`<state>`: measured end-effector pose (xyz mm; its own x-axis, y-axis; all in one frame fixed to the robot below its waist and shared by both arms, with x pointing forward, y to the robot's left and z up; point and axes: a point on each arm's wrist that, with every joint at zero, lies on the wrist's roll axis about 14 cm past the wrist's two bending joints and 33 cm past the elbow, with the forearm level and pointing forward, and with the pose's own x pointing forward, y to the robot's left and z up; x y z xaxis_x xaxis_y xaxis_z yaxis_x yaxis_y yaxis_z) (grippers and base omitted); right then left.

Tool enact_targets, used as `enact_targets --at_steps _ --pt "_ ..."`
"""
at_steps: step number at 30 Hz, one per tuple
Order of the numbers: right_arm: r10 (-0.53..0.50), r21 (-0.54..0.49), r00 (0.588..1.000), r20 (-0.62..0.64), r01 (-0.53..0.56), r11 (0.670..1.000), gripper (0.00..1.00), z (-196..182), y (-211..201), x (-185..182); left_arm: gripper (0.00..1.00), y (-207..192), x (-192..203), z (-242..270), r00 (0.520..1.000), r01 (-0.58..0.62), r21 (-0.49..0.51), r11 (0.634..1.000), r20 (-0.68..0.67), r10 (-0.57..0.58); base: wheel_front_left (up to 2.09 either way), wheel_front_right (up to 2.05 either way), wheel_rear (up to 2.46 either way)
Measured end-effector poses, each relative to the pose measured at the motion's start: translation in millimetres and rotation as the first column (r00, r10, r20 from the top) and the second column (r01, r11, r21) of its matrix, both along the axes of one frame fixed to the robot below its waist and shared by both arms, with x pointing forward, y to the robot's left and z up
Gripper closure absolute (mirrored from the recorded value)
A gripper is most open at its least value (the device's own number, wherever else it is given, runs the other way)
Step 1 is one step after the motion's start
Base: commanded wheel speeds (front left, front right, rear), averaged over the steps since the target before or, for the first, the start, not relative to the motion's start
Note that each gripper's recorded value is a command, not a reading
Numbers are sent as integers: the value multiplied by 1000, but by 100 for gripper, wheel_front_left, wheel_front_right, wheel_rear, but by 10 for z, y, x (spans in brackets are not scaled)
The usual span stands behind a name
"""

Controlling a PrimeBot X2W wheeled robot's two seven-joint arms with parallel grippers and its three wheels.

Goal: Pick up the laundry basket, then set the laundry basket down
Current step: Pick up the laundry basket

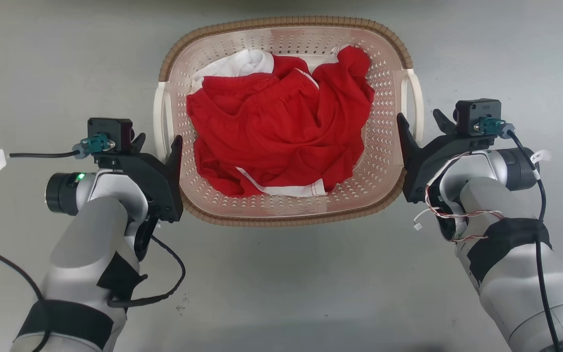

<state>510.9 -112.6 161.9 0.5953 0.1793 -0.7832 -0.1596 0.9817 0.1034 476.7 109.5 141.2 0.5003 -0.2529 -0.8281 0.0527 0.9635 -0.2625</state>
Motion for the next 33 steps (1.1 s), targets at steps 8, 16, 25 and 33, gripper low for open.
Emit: enact_targets --at_steps 8,16,25,33 --pt "12 31 1000 -19 -11 999 100 -59 108 -34 100 -33 21 -30 1000 7 1 1000 -14 -7 0 0 0" --pt "16 66 1000 -20 -15 998 100 -66 230 -38 100 -47 24 -29 1000 3 -5 1000 -22 -3 0 0 0" --pt "32 68 999 -30 -30 997 100 -21 279 -78 100 0 -44 14 999 -4 9 1000 -36 4 0 0 0" --pt "28 69 999 -18 -26 997 100 146 278 -106 100 5 -82 189 999 -31 0 1000 -23 31 0 0 0"
